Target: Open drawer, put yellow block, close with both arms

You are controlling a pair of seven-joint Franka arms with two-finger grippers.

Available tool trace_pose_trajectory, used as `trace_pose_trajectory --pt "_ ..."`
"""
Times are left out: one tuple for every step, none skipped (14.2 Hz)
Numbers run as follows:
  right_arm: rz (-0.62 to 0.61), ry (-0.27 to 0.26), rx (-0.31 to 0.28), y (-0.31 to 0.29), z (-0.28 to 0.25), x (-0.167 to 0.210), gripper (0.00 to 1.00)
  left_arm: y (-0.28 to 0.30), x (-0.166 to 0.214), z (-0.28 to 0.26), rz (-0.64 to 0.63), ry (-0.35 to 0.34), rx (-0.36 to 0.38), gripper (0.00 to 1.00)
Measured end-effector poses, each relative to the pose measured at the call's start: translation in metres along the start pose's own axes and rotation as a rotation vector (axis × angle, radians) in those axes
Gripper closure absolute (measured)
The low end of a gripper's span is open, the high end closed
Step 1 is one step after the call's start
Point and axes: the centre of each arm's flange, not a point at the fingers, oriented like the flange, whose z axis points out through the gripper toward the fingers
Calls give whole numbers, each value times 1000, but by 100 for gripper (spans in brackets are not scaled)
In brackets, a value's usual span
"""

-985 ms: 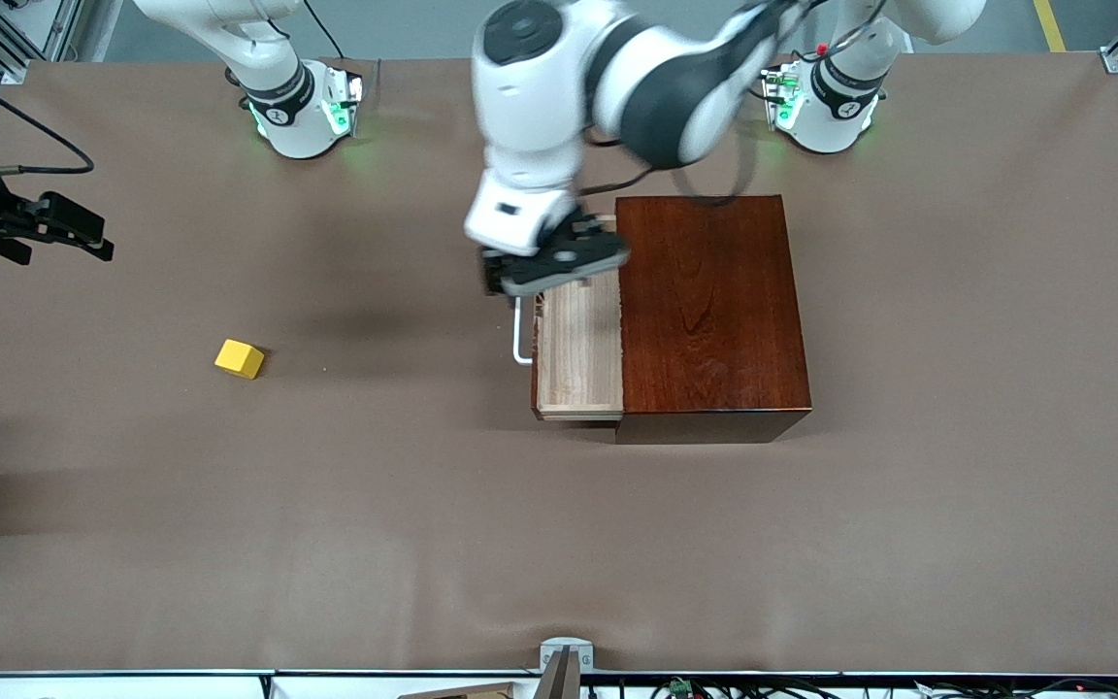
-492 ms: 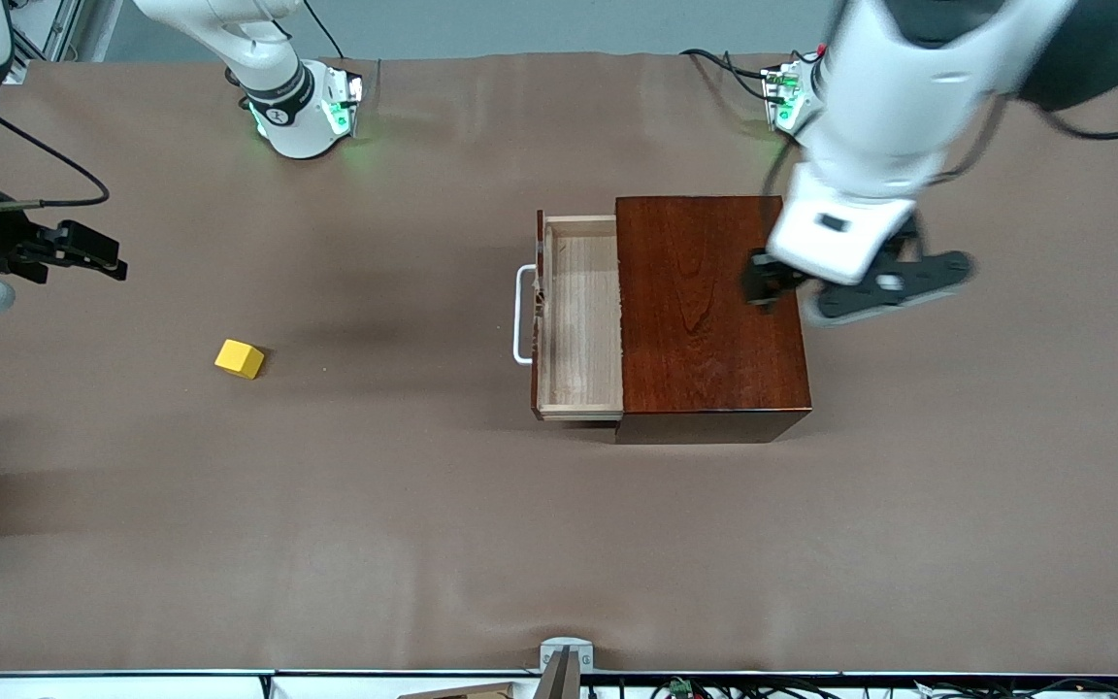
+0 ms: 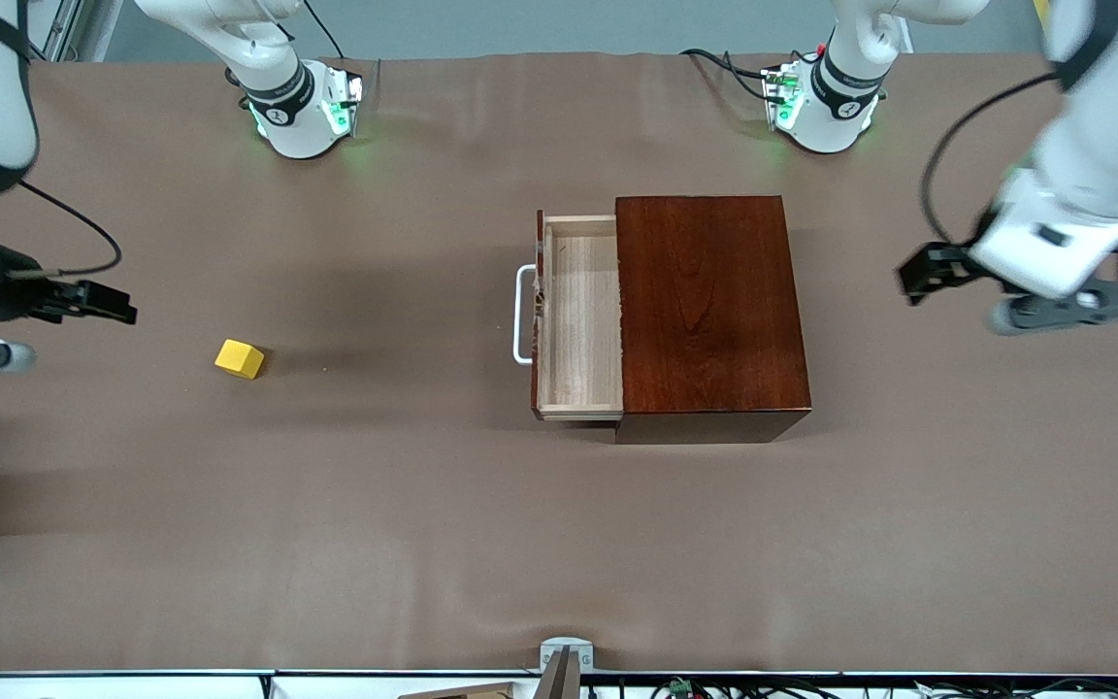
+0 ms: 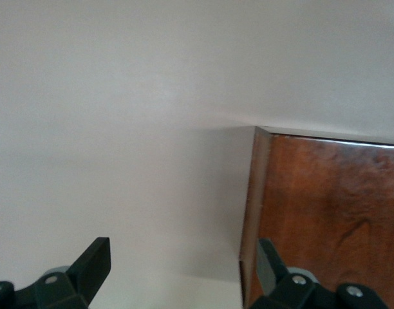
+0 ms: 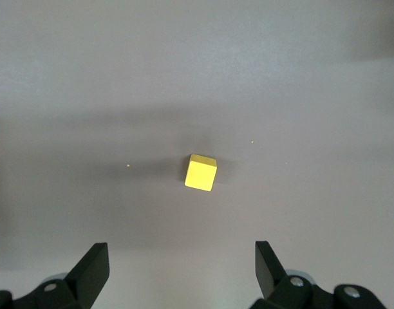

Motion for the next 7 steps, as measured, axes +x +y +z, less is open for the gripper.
trace_pose_trajectory --pt "15 -7 -1 0 15 4 0 -14 3 2 4 -2 -7 0" --pt "40 -14 -1 1 32 6 0 -24 5 2 10 -1 -10 0" --pt "64 -13 -2 1 49 7 0 -31 5 1 25 0 -11 0" --pt "81 -6 -3 2 65 8 0 -38 4 0 45 0 -14 0" --pt "90 2 -3 2 81 8 0 -47 1 0 63 -1 -19 0" --pt "98 5 -3 3 95 6 0 -55 -4 1 73 2 -28 0" --pt "103 1 -3 3 107 5 0 -61 -12 2 80 10 -34 0"
